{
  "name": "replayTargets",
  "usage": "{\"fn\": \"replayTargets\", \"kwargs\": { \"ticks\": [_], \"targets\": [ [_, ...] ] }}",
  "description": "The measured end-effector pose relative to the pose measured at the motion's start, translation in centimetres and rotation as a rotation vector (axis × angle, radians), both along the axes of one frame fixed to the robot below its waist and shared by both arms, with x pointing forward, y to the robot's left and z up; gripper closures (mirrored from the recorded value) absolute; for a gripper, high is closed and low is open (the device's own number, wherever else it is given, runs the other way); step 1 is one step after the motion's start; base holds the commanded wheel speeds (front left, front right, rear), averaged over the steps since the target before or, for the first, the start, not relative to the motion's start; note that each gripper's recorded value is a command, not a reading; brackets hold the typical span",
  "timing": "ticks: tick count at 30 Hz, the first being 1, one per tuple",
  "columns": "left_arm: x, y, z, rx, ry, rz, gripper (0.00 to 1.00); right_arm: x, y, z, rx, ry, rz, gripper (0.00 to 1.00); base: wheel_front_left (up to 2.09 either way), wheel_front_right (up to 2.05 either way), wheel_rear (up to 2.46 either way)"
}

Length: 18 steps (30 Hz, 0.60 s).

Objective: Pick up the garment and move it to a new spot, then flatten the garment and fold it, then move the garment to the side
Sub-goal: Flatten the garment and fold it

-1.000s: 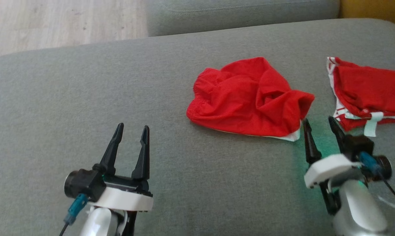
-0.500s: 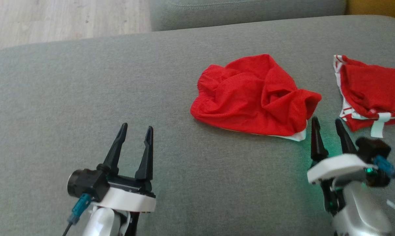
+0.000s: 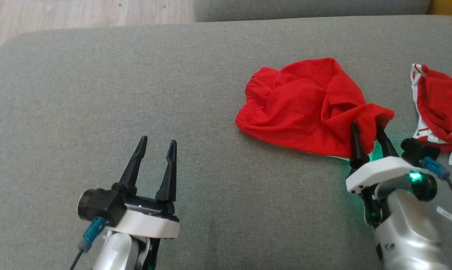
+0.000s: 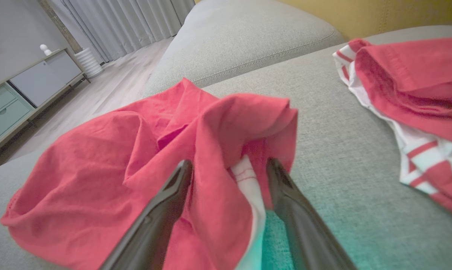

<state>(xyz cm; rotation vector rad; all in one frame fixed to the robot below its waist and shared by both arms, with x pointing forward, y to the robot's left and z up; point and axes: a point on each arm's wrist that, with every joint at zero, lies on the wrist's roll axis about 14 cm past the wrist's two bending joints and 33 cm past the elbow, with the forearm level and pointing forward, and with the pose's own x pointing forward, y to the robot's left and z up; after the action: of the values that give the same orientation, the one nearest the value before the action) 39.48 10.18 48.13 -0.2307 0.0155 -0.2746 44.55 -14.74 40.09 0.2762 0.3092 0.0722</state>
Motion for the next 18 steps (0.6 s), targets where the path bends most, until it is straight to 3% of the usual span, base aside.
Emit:
{"fn": "replayTargets", "kwargs": {
  "ticks": [7,18],
  "targets": [
    [0.0,0.0,-0.2,0.001,0.007,0.001,0.00,-0.3,1.0,-1.4,0.011,0.055,0.027,0.00,0.00,0.00,0.00],
    [0.1,-0.9,0.6,-0.004,-0.018,-0.027,0.00,-1.9,-0.4,-1.5,0.029,0.064,-0.024,0.00,0.00,0.00,0.00]
  ]
}}
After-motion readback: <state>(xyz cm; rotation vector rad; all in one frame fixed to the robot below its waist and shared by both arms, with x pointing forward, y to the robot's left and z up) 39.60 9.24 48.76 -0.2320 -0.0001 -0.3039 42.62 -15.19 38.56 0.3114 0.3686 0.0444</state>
